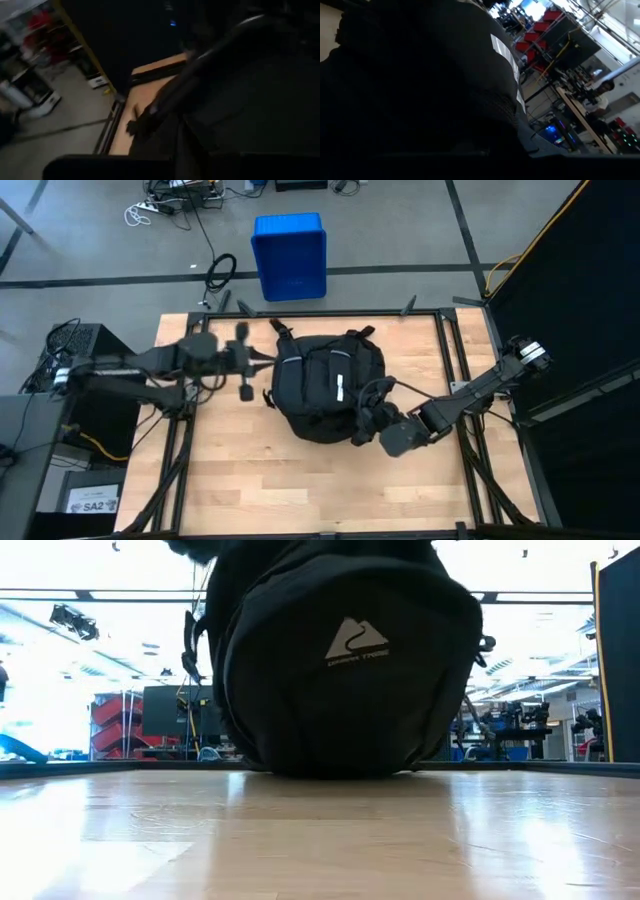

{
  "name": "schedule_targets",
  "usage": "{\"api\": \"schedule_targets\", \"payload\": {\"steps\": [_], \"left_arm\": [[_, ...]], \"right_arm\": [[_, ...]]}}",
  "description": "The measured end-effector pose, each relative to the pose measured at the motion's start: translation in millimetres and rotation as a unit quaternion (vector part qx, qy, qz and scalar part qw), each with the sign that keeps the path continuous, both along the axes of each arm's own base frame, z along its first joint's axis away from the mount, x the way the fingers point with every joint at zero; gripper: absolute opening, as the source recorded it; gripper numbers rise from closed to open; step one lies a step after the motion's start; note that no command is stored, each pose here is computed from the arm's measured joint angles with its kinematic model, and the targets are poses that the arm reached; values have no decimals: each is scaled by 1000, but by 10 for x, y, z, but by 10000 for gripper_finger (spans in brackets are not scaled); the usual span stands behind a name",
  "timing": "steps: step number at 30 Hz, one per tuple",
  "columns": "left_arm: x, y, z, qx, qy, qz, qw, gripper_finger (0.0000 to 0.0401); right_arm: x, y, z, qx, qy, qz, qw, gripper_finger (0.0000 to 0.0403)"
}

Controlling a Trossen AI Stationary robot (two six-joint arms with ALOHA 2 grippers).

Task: Unpack backpack
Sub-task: Open the black backpack

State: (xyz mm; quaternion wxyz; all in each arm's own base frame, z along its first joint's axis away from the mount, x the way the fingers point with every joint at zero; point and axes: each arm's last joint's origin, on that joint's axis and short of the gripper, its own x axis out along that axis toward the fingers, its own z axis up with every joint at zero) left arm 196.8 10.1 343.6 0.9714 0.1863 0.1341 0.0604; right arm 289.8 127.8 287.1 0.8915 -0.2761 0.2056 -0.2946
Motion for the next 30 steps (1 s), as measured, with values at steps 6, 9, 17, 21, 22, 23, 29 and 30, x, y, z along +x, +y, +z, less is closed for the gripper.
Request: {"api": "schedule_targets", "payload": {"steps": [6, 9, 17, 21, 22, 23, 29, 30], "left_arm": [[346, -295, 275, 71, 80, -24, 994, 0], [499, -474, 313, 106, 133, -12, 985, 0], [897, -921, 256, 101, 185, -24, 977, 4], [969, -1014, 373, 135, 187, 8, 973, 29], [975, -1021, 432, 129, 181, 13, 975, 39], [979, -1028, 479, 119, 177, 16, 977, 51], [1029, -1085, 475, 71, 176, 35, 981, 149], [1041, -1089, 442, 66, 181, 39, 980, 169]], "right_arm": [[40, -126, -20, -5, 12, -20, 1000, 0], [58, -173, -21, -5, 12, -28, 1000, 0], [84, -222, -19, 7, 11, -24, 1000, 0], [90, -220, -23, 21, 9, -14, 1000, 0], [90, -218, -24, 22, 9, -12, 1000, 0], [90, -218, -25, 22, 10, -11, 1000, 0], [97, -232, -25, 22, 12, -10, 1000, 0], [97, -233, -25, 22, 12, -10, 1000, 0]]}}
